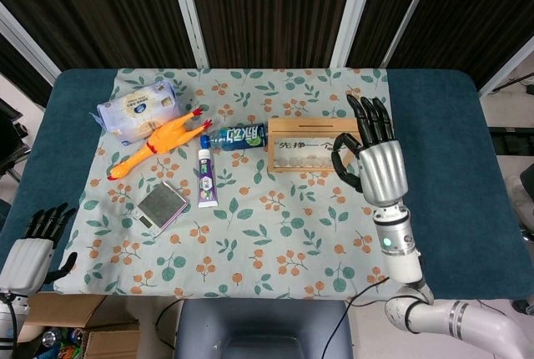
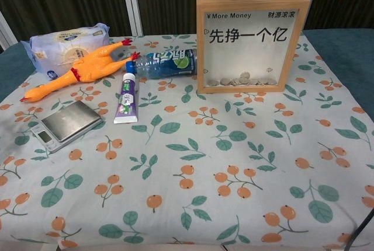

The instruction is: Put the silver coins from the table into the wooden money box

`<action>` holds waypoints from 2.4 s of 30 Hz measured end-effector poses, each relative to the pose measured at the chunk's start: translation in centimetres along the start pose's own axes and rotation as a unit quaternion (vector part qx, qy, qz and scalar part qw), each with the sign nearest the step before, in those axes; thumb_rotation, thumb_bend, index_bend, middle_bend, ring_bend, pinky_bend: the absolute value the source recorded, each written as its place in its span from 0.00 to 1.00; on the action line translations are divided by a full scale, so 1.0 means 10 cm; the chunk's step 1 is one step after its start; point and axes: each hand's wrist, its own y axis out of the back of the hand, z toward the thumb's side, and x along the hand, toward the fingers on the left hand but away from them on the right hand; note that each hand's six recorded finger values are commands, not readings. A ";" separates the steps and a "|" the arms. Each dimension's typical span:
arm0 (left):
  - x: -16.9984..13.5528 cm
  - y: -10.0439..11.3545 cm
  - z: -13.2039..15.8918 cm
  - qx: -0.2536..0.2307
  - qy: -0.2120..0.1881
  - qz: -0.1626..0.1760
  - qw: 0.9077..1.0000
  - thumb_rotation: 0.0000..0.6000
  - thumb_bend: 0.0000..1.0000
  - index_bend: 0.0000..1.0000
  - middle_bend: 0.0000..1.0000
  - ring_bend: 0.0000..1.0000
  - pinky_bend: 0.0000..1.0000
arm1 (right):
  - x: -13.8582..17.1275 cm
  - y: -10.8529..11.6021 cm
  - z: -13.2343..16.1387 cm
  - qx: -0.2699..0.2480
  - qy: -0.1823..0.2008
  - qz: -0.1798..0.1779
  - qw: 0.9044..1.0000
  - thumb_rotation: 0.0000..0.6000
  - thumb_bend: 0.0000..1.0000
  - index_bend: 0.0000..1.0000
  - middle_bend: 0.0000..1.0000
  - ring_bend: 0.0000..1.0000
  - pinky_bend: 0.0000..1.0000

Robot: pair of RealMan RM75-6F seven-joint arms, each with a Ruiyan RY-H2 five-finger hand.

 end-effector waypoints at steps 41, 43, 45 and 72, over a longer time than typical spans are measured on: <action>0.04 -0.01 -0.04 0.003 0.006 -0.007 1.000 1.00 0.38 0.00 0.00 0.00 0.00 | -0.80 -0.78 -0.31 0.103 -0.073 0.219 0.968 1.00 0.62 0.71 0.16 0.00 0.00; 0.04 -0.01 -0.04 0.003 0.006 -0.007 1.000 1.00 0.38 0.00 0.00 0.00 0.00 | -0.79 -0.79 -0.32 0.103 -0.072 0.220 0.967 1.00 0.62 0.57 0.16 0.00 0.00; 0.04 -0.01 -0.04 0.003 0.006 -0.007 1.000 1.00 0.38 0.00 0.00 0.00 0.00 | -0.78 -0.77 -0.33 0.104 -0.069 0.219 0.968 1.00 0.62 0.26 0.11 0.00 0.00; -0.04 0.18 -0.05 0.010 0.010 0.034 0.999 1.00 0.38 0.00 0.00 0.00 0.00 | 2.16 0.48 -1.60 0.165 -0.205 0.195 0.945 1.00 0.47 0.00 0.00 0.00 0.00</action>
